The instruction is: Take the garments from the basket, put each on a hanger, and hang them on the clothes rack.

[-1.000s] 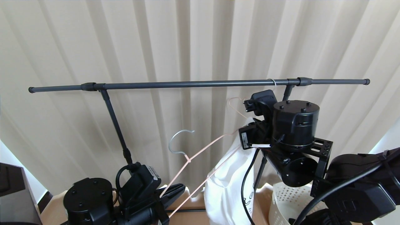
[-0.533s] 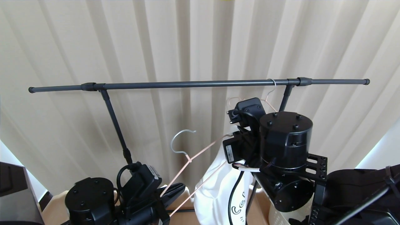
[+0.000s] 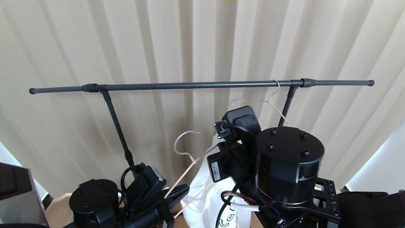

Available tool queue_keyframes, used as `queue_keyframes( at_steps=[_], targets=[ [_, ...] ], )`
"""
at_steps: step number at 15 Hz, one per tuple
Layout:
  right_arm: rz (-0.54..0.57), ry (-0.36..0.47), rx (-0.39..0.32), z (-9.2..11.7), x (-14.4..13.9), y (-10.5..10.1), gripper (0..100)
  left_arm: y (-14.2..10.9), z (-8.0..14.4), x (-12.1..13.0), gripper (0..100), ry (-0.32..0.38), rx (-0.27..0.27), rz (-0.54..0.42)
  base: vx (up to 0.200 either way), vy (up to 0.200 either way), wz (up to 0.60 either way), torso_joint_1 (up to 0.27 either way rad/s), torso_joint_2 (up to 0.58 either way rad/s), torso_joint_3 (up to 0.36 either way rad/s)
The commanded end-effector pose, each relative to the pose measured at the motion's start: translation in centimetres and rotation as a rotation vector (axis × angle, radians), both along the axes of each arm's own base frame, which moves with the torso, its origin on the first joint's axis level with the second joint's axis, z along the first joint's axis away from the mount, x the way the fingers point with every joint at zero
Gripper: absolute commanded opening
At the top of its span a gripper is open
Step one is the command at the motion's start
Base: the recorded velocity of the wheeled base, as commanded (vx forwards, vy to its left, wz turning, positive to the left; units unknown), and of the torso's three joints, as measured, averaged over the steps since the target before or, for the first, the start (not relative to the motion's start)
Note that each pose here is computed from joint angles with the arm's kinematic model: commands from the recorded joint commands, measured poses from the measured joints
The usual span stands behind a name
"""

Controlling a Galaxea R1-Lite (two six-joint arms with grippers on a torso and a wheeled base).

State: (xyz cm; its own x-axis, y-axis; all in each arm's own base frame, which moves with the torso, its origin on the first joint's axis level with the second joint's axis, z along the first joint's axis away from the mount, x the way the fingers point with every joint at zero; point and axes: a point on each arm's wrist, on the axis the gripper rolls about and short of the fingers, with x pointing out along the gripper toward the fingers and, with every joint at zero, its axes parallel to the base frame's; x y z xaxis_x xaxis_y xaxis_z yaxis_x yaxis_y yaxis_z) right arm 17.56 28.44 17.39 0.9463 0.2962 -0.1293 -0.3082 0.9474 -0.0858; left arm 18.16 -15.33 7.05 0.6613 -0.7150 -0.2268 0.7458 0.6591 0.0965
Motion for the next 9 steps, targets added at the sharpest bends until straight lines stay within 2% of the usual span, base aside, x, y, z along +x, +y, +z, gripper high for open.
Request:
queue_keyframes(
  at_steps=[1,3,7,8,9],
  targets=[
    [0.029,-0.005,0.027,0.13,-0.88,0.59,0,-0.16,0.0,0.24,0,-0.006,-0.001,0.011,0.0,0.0,0.0,0.0,0.0,0.0],
    [0.045,-0.021,0.063,0.37,-1.31,0.87,0,-0.4,0.08,0.56,0,-0.016,-0.006,0.019,0.0,0.0,0.0,0.0,0.0,0.0],
    [0.045,-0.033,0.082,0.51,-1.42,0.65,0,-0.46,0.21,0.66,0,-0.023,-0.009,0.027,0.0,0.0,0.0,0.0,0.0,0.0],
    [0.045,-0.034,0.083,0.45,-1.44,0.61,100,-0.46,0.21,0.66,0,-0.023,-0.009,0.027,0.0,0.0,0.0,0.0,0.0,0.0],
    [0.035,-0.041,0.088,0.56,-1.15,0.4,100,-0.44,0.36,0.63,0,-0.029,-0.012,0.026,0.0,0.0,0.0,0.0,0.0,0.0]
  ],
)
